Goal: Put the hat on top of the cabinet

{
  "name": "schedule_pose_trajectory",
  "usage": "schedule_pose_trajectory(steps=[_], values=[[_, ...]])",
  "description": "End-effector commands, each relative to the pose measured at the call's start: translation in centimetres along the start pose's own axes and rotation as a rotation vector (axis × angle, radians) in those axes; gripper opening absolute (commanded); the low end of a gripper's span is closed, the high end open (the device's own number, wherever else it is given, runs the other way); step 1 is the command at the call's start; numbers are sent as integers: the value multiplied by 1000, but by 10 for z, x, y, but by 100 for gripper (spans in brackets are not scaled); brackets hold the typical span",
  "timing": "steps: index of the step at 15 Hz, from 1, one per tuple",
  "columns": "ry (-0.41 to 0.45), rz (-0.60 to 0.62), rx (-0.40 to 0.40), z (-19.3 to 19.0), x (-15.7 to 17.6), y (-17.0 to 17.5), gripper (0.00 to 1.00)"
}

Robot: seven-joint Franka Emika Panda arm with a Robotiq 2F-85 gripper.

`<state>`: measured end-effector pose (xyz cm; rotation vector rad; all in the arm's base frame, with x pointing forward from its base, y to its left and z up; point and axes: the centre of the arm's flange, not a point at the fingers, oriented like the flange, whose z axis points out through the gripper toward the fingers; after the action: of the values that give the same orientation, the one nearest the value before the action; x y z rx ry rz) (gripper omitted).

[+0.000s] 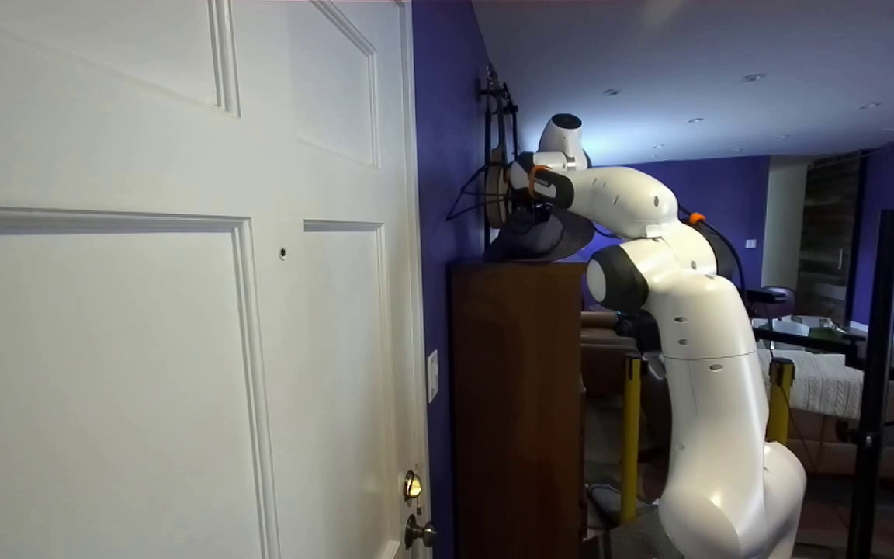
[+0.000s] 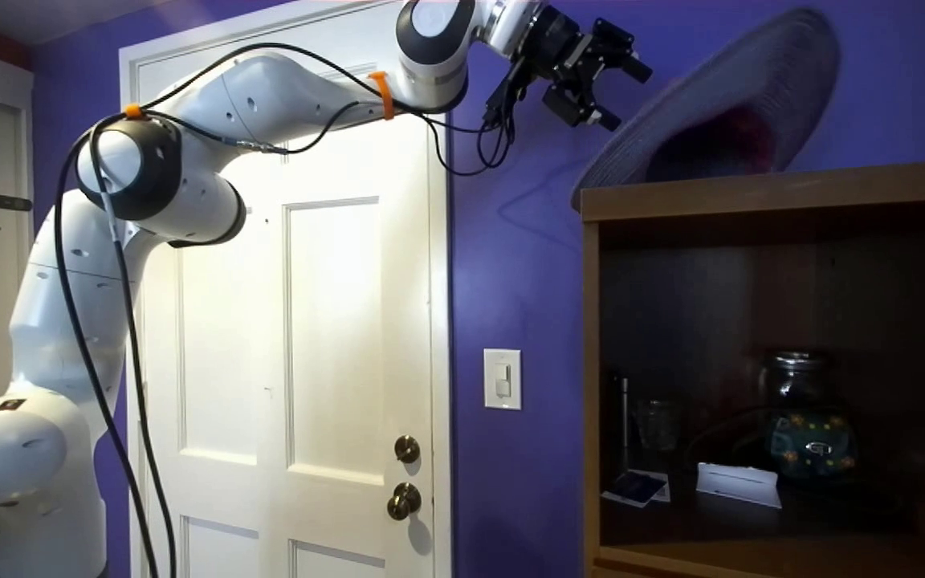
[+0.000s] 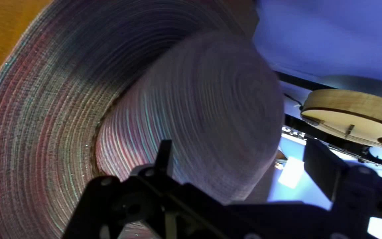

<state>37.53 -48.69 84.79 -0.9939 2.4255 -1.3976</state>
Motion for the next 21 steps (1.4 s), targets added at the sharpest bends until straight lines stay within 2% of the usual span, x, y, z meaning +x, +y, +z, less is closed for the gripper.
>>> schedule_pose_trajectory(steps=[1, 4, 8, 12, 15, 16, 21], values=[[-34, 25, 68, -1, 11, -22, 100], [-60, 30, 17, -10, 8, -19, 100], [-57, -31, -90, -29, 2, -20, 100], [-15, -201, -131, -63, -4, -22, 100], [-50, -363, -177, -81, -15, -14, 100], [-33, -417, -195, -87, -19, -10, 100], [-117, -663, -313, -112, -29, 14, 100]])
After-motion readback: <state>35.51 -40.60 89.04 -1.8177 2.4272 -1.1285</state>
